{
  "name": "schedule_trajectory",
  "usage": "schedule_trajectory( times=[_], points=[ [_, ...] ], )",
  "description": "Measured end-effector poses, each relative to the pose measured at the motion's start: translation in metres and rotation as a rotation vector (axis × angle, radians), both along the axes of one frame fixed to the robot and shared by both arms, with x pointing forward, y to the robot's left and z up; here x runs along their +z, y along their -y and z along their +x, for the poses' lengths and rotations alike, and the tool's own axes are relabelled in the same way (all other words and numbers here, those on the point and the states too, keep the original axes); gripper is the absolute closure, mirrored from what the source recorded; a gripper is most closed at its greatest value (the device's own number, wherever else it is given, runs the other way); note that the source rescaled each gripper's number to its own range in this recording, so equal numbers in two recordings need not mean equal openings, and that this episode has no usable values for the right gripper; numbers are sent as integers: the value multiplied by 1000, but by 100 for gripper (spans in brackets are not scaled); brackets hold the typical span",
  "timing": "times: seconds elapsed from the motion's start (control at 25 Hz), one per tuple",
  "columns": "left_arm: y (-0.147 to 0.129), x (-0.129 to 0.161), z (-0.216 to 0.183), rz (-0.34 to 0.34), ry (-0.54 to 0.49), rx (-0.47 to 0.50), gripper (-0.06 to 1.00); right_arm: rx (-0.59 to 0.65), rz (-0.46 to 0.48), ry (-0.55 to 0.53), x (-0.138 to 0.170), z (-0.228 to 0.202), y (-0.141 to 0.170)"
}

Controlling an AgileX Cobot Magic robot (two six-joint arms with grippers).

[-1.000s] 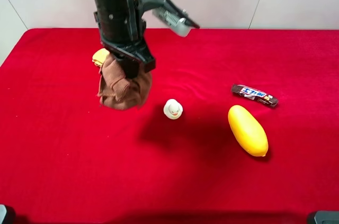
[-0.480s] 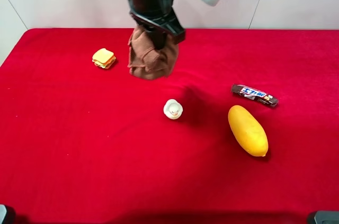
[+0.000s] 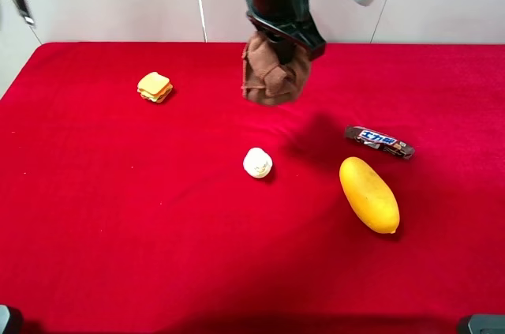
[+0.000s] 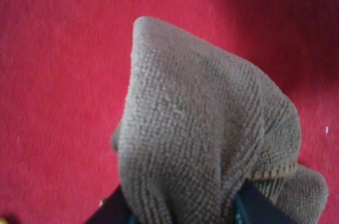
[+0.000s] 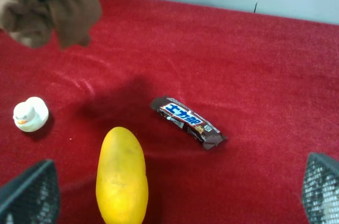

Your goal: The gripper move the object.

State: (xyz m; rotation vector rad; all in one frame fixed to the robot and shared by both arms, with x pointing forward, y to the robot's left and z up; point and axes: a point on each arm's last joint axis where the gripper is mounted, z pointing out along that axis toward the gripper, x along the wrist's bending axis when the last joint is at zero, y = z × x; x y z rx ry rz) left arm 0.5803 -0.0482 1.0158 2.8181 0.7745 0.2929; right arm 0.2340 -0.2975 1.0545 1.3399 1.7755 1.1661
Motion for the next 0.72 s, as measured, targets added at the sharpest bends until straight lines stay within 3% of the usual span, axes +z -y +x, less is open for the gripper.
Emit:
schedule_trajectory(
  times=[0.4, 0.72],
  points=[
    [31, -25, 13, -97, 94, -45, 94, 0, 0, 0, 0, 0, 0],
    [42, -36, 29, -158, 242, -79, 94, 0, 0, 1, 0, 0, 0]
  ],
)
